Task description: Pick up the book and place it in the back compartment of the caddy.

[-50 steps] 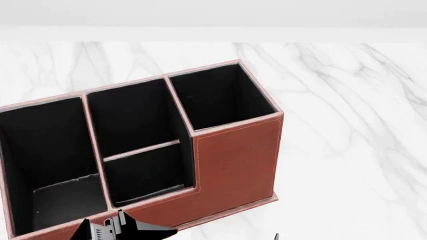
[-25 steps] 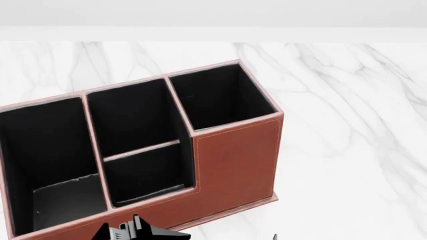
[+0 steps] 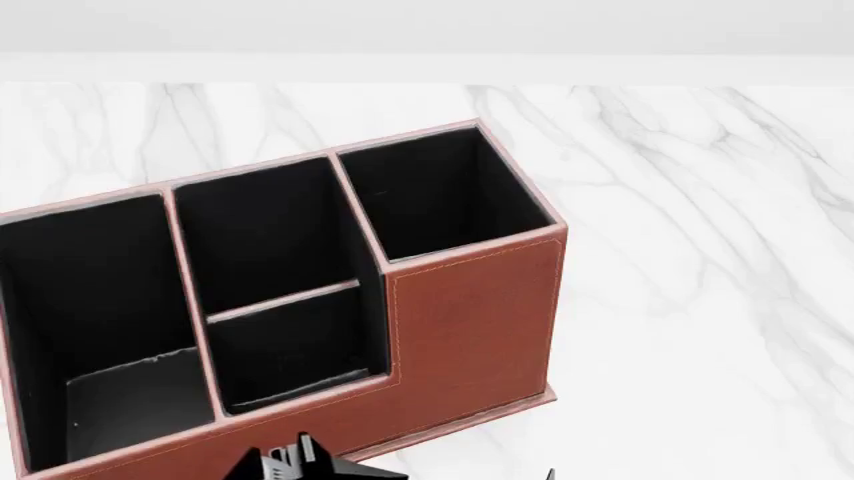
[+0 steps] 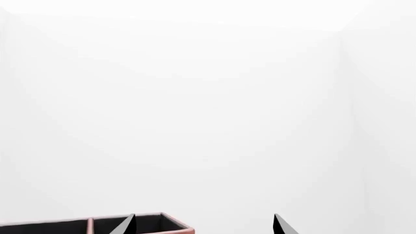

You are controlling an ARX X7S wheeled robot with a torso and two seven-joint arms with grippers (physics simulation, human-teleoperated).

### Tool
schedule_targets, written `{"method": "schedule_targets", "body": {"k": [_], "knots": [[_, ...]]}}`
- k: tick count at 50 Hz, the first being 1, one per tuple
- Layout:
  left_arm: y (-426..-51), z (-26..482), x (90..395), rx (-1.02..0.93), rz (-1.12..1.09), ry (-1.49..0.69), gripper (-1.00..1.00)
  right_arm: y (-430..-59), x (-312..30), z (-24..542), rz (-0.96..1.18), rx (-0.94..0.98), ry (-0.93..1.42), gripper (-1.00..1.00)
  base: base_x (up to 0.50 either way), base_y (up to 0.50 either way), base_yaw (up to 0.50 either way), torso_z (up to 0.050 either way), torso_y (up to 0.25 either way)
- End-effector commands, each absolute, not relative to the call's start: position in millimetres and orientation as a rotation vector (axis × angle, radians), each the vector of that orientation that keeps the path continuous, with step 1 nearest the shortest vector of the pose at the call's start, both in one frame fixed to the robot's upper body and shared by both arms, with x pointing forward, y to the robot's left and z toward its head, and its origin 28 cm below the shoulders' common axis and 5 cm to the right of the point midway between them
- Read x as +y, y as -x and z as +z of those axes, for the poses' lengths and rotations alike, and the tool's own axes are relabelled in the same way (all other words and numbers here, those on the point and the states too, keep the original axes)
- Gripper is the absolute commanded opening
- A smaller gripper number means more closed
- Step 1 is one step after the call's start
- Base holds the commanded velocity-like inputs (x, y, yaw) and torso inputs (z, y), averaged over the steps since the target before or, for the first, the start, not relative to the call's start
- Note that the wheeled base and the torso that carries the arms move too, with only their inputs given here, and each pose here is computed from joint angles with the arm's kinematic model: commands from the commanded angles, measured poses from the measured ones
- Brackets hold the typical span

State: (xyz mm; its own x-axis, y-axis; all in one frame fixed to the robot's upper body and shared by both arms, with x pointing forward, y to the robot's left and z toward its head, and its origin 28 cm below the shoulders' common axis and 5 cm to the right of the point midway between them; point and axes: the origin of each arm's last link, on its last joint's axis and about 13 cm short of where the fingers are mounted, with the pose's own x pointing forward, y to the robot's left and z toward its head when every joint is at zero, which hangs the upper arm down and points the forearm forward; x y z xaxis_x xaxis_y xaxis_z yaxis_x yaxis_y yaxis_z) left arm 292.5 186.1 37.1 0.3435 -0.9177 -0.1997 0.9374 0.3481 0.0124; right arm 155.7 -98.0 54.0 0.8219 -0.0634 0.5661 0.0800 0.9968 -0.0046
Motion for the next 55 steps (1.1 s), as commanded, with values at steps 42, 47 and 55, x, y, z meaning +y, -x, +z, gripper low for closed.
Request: {"method": "schedule_targets", "body": {"k": [42, 47, 55], "knots": [[-308, 22, 156, 0.227, -1.247, -0.162, 1.0, -154, -98, 55, -0.072, -0.604, 0.027, 1.0, 0.0, 0.0, 0.0, 0.0, 0.0], [-309, 19, 153, 0.238, -1.252, -0.166, 1.0, -154, -98, 54, -0.071, -0.604, 0.026, 1.0, 0.0, 0.0, 0.0, 0.0, 0.0], [-307, 18, 151, 0.241, -1.255, -0.178, 1.0, -154, -98, 55, -0.073, -0.605, 0.026, 1.0, 0.0, 0.0, 0.0, 0.0, 0.0]]}}
